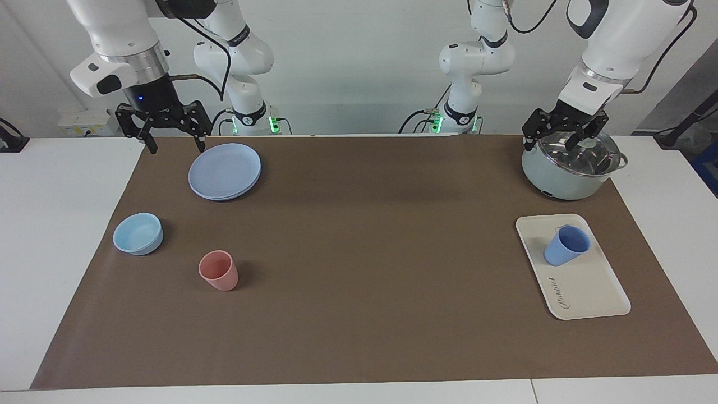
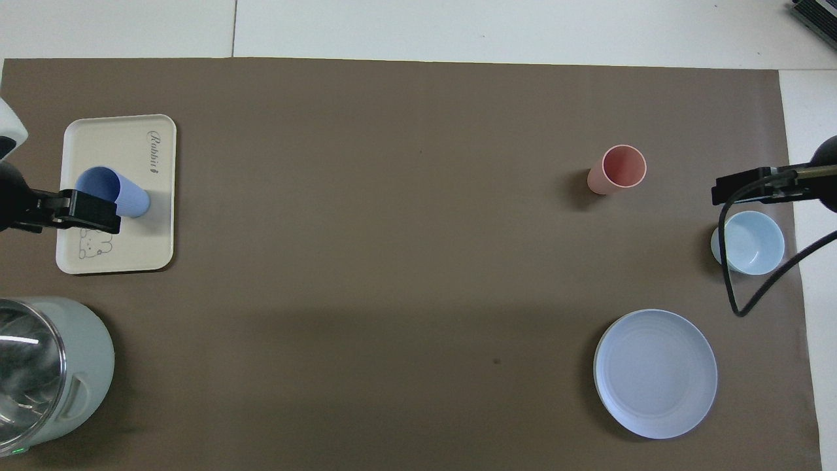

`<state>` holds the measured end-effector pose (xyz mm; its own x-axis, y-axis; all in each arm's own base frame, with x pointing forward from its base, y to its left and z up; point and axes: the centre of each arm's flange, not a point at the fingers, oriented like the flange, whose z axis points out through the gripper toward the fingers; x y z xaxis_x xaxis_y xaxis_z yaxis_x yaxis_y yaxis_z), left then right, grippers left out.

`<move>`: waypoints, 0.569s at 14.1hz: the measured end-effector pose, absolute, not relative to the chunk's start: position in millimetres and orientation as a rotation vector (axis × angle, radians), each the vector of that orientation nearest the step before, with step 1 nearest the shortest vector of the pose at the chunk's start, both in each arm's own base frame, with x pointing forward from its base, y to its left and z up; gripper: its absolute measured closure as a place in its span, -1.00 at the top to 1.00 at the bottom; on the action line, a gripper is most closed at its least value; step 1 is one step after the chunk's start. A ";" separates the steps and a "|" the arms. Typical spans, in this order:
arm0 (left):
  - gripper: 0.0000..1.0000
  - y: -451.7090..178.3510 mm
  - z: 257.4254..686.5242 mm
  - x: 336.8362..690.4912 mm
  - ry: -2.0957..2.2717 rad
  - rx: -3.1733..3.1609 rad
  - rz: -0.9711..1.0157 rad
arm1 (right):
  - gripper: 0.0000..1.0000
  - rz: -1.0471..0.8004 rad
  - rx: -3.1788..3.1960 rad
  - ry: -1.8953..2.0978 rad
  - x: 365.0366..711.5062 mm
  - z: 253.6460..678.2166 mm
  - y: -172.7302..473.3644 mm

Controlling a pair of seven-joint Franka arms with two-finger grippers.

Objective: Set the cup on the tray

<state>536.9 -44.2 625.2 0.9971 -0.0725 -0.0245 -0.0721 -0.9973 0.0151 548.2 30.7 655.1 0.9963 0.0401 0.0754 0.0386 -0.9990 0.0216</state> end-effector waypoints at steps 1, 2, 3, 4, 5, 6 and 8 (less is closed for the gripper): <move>1.00 -44.0 625.4 537.1 -0.111 3.125 -0.036 | 0.99 0.097 3.120 0.024 546.3 655.4 31.4; 1.00 -43.0 626.2 538.2 -0.107 3.125 -0.021 | 0.99 0.077 3.121 -0.030 544.6 655.3 32.1; 1.00 -40.7 627.6 540.5 -0.100 3.125 0.008 | 1.00 0.059 3.120 -0.078 543.1 654.8 34.5; 1.00 -37.9 628.5 542.5 -0.091 3.124 0.031 | 1.00 0.046 3.119 -0.106 542.0 653.9 37.4; 1.00 -36.0 628.8 544.0 -0.086 3.124 0.046 | 0.99 0.041 3.118 -0.121 541.6 653.6 39.0; 1.00 -35.5 629.2 545.2 -0.084 3.123 0.058 | 1.00 0.040 3.118 -0.126 541.5 653.6 39.5; 1.00 -37.0 629.1 545.7 -0.089 3.123 0.062 | 1.00 0.030 3.118 -0.127 540.8 652.9 39.3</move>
